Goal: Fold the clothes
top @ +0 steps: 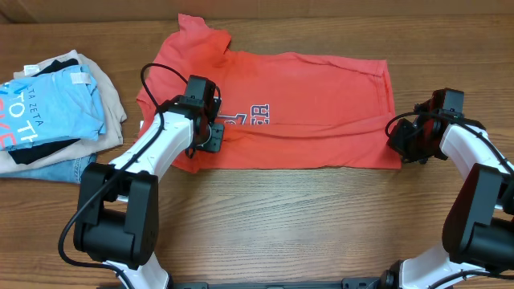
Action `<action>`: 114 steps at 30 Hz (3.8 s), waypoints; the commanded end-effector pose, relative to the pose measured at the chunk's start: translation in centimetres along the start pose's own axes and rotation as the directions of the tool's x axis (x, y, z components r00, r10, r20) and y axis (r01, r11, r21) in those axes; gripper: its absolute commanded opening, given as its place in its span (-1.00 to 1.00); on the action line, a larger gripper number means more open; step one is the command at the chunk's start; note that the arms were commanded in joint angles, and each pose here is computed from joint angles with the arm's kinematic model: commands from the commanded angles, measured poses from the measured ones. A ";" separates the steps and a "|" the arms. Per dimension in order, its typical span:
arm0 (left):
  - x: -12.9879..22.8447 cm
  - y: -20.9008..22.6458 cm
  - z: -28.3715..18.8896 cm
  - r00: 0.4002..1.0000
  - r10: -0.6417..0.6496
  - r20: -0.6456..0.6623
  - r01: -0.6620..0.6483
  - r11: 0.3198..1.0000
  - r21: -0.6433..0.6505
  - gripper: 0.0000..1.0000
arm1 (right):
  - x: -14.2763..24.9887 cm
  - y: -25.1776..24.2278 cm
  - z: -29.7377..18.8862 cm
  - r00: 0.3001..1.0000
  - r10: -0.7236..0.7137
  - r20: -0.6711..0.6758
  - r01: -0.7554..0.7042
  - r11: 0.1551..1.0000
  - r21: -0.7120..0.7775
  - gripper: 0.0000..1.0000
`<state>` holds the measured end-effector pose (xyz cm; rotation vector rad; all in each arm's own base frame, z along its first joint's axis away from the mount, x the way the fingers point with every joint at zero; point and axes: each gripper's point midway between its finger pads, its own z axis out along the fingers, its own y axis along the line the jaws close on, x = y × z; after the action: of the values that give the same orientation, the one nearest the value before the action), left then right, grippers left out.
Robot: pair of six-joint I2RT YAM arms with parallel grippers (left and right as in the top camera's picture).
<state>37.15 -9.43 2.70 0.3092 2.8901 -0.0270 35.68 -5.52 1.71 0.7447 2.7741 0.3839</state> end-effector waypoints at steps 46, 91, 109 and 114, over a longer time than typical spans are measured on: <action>-3.1 -0.3 -0.6 0.994 0.106 0.010 -0.106 0.994 -0.042 -0.81 | 0.1 0.0 0.1 1.000 -0.013 0.001 0.013 1.000 0.008 -0.68; 2.7 6.8 1.9 0.921 -0.380 -0.084 0.379 0.925 -0.024 -0.23 | 1.3 -0.6 0.1 0.998 -0.044 -0.049 0.045 0.998 0.032 -0.49; 10.0 7.4 4.1 0.886 -0.409 -0.220 0.383 0.911 -0.154 -0.09 | 4.9 -4.3 -0.2 0.983 0.037 -0.182 0.004 0.975 0.221 -0.49; 13.4 7.9 4.4 0.806 -0.524 -0.277 0.483 0.851 -0.203 -0.03 | 5.5 -5.7 -0.7 0.979 0.090 -0.185 -0.030 0.952 0.305 -0.49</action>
<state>33.95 -0.84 -0.33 -0.3292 2.9815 0.0215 29.27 -6.51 0.13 0.8324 3.0321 0.1658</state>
